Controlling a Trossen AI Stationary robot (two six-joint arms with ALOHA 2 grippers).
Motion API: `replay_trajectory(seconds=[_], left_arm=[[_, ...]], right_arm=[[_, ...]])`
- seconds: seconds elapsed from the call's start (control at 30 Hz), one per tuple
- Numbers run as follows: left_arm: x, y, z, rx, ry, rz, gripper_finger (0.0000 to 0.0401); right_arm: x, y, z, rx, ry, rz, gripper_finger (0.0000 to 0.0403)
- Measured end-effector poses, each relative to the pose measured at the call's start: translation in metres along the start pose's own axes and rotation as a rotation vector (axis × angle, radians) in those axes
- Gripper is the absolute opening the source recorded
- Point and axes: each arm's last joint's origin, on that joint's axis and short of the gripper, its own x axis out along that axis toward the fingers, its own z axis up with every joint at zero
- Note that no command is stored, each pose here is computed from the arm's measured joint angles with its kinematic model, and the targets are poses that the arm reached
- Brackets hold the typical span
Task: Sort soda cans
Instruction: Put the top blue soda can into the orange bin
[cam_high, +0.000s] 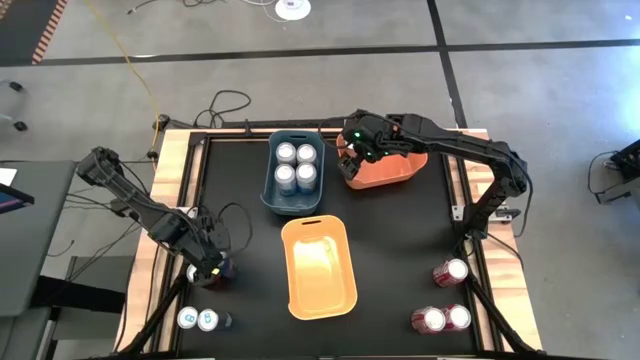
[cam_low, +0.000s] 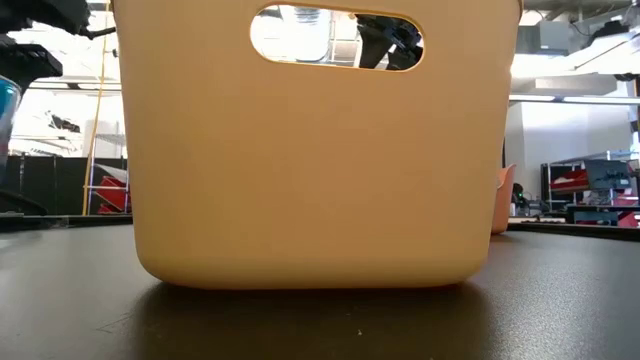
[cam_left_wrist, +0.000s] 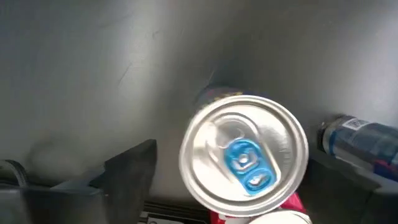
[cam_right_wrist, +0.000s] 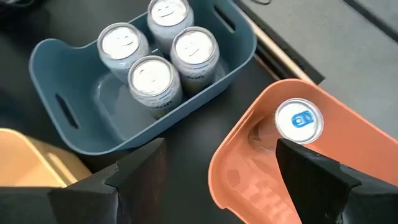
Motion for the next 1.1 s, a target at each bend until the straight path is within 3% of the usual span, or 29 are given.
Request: replay_trajectory(seconds=[0.23,0.43,0.73,0.9,1.1], left_arm=[[0.000,0.003,0.004,-0.001,-0.062,0.040,0.0219],[0.001,0.008,0.011,0.009,-0.076,0.053,0.0219],[-0.004,0.014,0.021,0.041,-0.109,0.067,0.0221],[-0.033,0.019,0.039,0.056,-0.181,0.047,0.0221],[-0.083,0.035,0.071,0.080,-0.360,0.080,0.0221]], right_arm=[[-0.004,0.012,-0.008,-0.032,0.025,-0.015,0.0320],[-0.006,0.015,-0.021,-0.050,0.126,-0.043,0.0320],[-0.015,0.028,-0.030,-0.102,0.104,-0.120,0.0311],[-0.030,0.027,-0.038,-0.102,0.122,-0.146,0.0299],[-0.055,0.022,-0.050,-0.071,0.147,-0.150,0.0291]])
